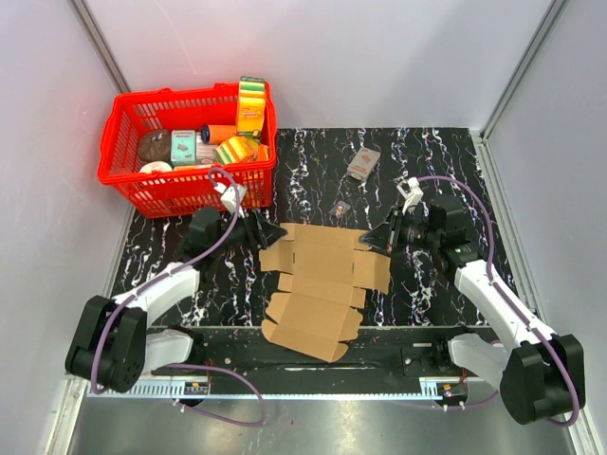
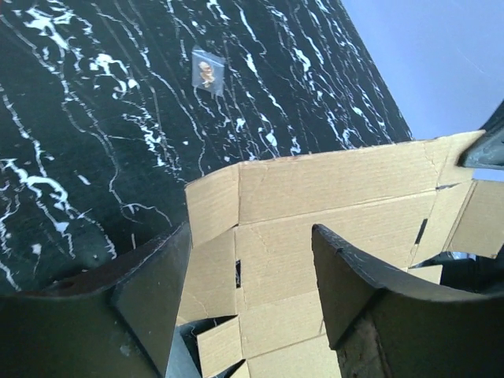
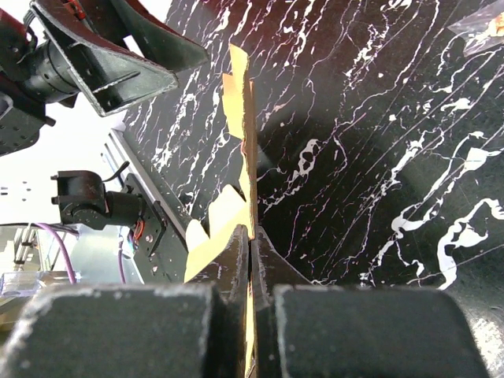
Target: Fold the paper box
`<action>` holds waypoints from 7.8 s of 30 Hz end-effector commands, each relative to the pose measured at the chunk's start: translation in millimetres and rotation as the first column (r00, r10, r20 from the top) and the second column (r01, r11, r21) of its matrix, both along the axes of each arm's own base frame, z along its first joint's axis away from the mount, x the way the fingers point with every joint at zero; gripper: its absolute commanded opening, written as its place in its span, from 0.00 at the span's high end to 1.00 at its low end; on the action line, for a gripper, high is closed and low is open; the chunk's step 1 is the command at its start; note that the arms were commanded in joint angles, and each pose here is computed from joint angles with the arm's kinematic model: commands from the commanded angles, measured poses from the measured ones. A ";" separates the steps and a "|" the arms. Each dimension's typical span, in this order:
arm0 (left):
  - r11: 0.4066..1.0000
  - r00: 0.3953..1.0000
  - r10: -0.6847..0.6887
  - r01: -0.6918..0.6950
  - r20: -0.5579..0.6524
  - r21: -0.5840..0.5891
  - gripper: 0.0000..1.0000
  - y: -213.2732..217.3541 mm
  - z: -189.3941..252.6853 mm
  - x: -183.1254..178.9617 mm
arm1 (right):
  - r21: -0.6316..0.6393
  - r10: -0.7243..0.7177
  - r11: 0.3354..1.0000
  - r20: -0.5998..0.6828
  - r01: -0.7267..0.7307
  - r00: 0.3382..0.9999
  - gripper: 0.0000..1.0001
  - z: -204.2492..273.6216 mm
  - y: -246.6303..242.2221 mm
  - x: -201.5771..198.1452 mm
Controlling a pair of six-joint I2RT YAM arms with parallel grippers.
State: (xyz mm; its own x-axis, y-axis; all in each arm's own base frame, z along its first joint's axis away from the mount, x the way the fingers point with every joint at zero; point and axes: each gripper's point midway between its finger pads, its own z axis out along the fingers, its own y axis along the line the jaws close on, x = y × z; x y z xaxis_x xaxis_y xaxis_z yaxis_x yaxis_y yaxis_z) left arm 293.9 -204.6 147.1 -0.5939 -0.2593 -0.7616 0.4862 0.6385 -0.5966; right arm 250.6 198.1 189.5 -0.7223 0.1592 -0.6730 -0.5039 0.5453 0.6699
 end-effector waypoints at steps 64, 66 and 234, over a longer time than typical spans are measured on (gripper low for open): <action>0.972 0.971 -0.169 0.192 0.168 -0.133 1.00 -18.6 23.7 -5.8 | 0.064 0.042 0.997 0.128 -0.050 0.991 0.48 42.4 6.2 -3.9; 0.975 0.965 -0.166 0.192 0.205 -0.111 1.00 -18.1 35.4 -6.9 | 0.038 0.024 0.999 0.100 -0.028 0.995 0.45 39.9 2.9 -3.7; 0.953 0.949 -0.142 0.055 0.282 0.297 0.34 12.3 117.9 -9.1 | -0.610 -0.068 0.764 0.247 0.209 0.967 1.00 12.2 22.4 48.8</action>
